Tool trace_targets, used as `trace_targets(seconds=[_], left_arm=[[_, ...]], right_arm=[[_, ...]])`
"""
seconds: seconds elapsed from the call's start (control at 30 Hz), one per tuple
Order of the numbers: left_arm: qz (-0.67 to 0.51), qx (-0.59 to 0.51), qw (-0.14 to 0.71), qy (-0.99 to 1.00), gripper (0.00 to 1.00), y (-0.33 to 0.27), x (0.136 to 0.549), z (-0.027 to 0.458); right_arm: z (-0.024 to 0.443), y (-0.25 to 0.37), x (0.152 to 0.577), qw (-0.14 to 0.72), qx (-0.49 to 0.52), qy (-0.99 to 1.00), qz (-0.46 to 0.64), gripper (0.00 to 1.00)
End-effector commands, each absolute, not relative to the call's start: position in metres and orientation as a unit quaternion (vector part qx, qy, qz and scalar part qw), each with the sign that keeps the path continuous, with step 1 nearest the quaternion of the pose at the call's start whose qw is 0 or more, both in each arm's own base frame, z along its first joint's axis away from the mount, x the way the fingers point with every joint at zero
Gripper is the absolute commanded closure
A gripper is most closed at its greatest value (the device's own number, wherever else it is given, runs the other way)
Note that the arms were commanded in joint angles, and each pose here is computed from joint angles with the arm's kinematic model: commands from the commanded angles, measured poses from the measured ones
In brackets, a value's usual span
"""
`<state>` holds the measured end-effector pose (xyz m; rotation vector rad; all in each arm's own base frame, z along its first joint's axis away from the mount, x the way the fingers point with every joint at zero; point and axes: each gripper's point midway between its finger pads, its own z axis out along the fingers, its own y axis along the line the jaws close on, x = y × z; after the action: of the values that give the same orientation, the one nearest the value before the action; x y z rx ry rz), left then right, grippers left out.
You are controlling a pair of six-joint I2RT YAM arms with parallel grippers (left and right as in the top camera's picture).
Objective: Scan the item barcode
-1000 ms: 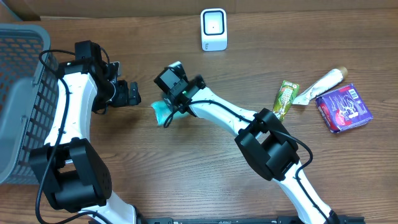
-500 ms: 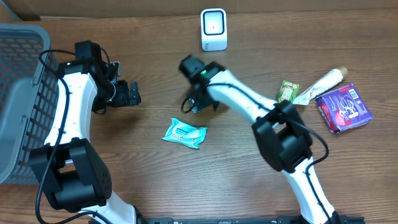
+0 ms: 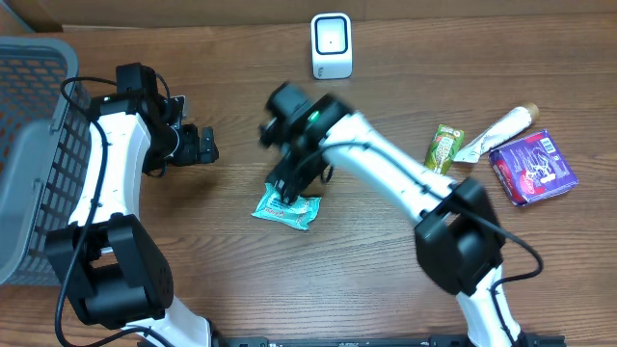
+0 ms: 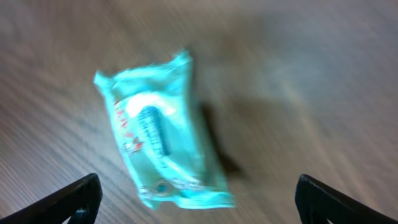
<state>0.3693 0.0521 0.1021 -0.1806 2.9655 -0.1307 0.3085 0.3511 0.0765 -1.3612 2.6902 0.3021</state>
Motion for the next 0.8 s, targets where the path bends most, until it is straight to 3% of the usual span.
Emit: trace_targets(seconds=[0.0,0.23,0.77], left_arm=[[-0.042,-0.047,0.092,0.994,0.01,0.049,0.369,0.108],[-0.042,-0.047,0.092,0.994,0.01,0.049,0.369,0.108],[-0.042,-0.047,0.093,0.994,0.0,0.049,0.369,0.108]], right_arm=[[0.063,0.344,0.3,0.062,-0.486,0.871,0.037,0.03],[0.05,0.346,0.288,0.072,-0.52,0.851,-0.018,0.15],[0.045,0.375,0.269,0.11,-0.556,0.822,-0.047,0.29]])
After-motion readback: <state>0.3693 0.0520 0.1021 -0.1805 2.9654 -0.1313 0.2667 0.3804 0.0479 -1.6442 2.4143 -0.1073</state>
